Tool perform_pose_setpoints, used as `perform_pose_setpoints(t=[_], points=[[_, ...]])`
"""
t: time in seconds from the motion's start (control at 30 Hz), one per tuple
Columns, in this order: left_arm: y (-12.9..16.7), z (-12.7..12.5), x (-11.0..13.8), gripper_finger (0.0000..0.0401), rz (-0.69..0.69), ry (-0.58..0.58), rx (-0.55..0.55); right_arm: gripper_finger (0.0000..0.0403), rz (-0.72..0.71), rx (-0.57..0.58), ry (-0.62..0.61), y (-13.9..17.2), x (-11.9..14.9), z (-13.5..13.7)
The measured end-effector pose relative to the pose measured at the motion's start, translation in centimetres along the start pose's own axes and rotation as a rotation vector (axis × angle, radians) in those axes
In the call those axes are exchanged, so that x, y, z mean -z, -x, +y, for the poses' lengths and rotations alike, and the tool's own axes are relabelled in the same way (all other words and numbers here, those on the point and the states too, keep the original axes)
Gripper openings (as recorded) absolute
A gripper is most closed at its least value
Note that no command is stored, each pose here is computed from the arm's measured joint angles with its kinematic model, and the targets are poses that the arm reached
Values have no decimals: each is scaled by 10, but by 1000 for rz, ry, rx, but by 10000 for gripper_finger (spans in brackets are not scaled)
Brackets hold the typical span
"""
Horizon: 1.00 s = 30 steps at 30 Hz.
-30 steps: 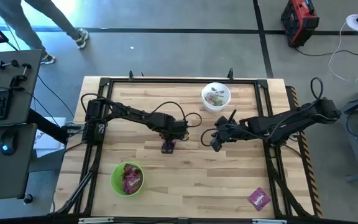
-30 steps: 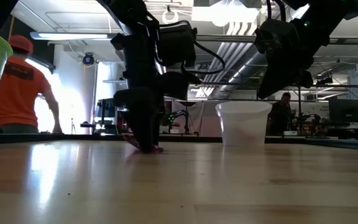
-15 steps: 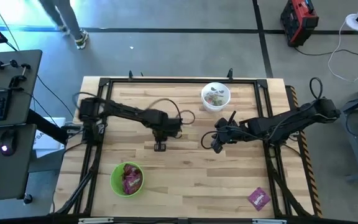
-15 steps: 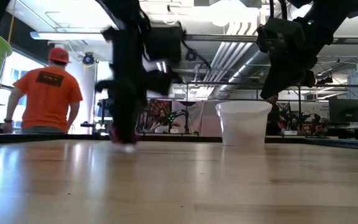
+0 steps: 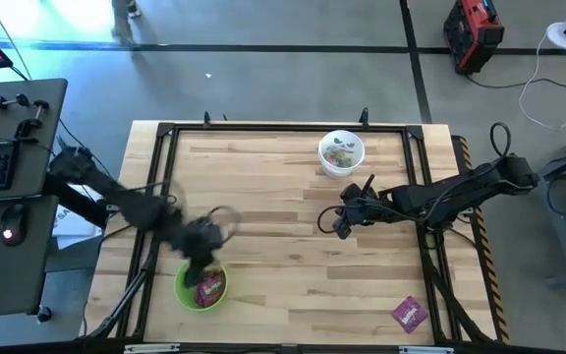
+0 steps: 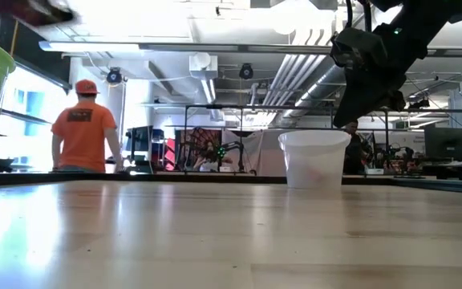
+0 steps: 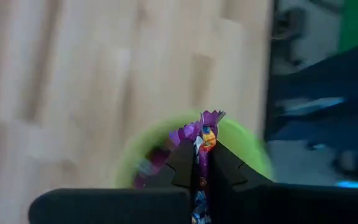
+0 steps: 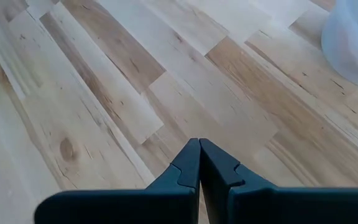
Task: Sort candy by brand, put in halloween buckets
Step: Put the purple candy into the green bucket
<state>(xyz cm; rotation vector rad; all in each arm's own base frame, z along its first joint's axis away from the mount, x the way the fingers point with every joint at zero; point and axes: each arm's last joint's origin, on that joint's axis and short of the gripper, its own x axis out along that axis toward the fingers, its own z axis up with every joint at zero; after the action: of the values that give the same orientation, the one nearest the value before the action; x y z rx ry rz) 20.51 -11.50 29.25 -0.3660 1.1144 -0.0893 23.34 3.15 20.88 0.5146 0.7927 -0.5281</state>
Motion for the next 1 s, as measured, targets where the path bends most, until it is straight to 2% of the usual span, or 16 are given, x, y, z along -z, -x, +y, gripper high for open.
perform_pose_setpoints(t=[0.13,0.23,0.33,0.5,0.67,0.87,1.0], points=[[5,-32,39,3,-1,107,42,0,-5,-3,-20,0,0,0],[1,-47,61,15,9,104,23,0,-19,-4,-53,0,-1,1],[-5,-55,70,35,-26,90,-15,0,-36,-19,-75,0,-3,3],[-13,-55,66,97,-11,125,-38,0,-93,-88,-112,1,-9,9],[-13,-51,62,173,-19,64,-51,0,-144,-180,-148,3,-17,17],[-2,-42,55,231,-50,-45,-50,0,-63,-362,-171,18,-29,34],[16,-29,44,242,-197,-77,-89,0,29,-553,-161,32,-24,54]])
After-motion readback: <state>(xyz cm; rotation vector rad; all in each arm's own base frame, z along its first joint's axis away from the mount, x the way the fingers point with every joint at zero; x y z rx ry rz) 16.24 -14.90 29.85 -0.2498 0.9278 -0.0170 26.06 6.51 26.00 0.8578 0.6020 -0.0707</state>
